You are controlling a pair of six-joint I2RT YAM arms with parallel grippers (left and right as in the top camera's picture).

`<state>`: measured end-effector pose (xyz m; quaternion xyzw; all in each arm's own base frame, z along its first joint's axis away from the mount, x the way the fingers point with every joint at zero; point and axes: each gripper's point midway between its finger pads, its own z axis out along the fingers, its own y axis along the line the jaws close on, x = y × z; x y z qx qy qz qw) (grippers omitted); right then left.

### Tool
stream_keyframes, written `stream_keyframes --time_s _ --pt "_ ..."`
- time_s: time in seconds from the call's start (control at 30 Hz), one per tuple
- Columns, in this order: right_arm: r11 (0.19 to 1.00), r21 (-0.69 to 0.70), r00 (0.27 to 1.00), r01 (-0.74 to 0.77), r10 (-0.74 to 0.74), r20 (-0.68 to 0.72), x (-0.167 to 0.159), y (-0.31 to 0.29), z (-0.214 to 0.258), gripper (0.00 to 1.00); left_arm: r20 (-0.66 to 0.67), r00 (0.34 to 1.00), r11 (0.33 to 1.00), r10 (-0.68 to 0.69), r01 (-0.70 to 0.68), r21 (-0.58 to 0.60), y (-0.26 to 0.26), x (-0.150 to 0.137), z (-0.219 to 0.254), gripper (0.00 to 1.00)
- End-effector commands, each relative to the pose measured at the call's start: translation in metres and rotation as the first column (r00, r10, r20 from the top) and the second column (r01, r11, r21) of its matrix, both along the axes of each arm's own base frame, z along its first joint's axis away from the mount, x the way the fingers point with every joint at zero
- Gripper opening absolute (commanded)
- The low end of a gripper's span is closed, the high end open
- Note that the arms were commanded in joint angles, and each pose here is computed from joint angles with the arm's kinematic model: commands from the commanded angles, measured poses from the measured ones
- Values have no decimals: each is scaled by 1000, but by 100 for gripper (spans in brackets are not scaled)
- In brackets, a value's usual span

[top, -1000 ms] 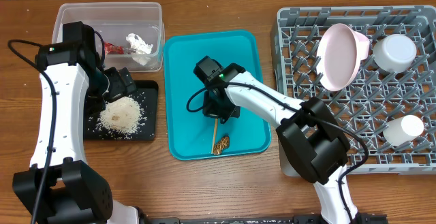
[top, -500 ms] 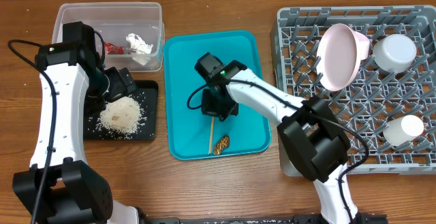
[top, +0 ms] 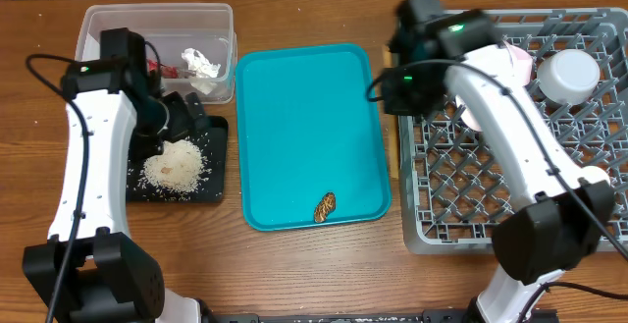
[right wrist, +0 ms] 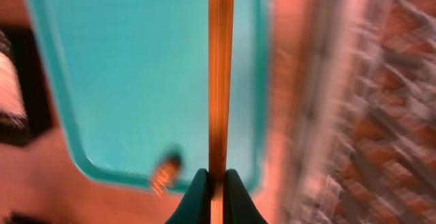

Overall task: Sort waste into correct bins and load items into the dishwasher
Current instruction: 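Grasp the last chopstick and carry it into the dish rack, then reach the left gripper to the brown food scrap on the teal tray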

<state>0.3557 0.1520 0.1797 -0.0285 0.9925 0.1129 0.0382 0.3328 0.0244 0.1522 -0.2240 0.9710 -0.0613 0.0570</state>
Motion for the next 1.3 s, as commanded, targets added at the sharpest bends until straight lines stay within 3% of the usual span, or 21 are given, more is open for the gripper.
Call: stream_keyframes --time_s 0.0,0.1,0.37,0.53,0.77,0.83,0.93,1.27 --pt "994 -83 997 -72 70 -24 -5 -36 -3 4 73 988 989 -138 141 -49 -34 6 15 100" --pt "986 -164 997 -28 16 -75 -11 -68 -12 4 95 967 970 -235 240 -41 -57 9 16 100" --pt "981 -192 988 -30 0 -156 -25 -83 -43 4 130 883 889 -451 458 -25 -129 4 17 100" --pt "980 -197 983 -33 -4 -185 -31 -84 -67 4 138 807 813 -575 582 -18 -173 -6 12 100" --pt "981 -193 988 -28 -3 -157 -24 -83 -72 4 104 652 655 -751 756 -4 -214 -25 -4 100" --pt "981 -193 989 -26 -3 -151 -23 -83 -72 5 89 635 637 -767 771 -3 -220 -28 -10 100" --pt "981 -192 989 -26 -3 -150 -22 -82 -72 20 68 607 608 -792 794 -5 -226 -32 -18 100" --pt "980 -191 990 52 -76 -122 -18 -83 -68 22 -31 588 588 -809 807 -48 -227 -38 -48 100"
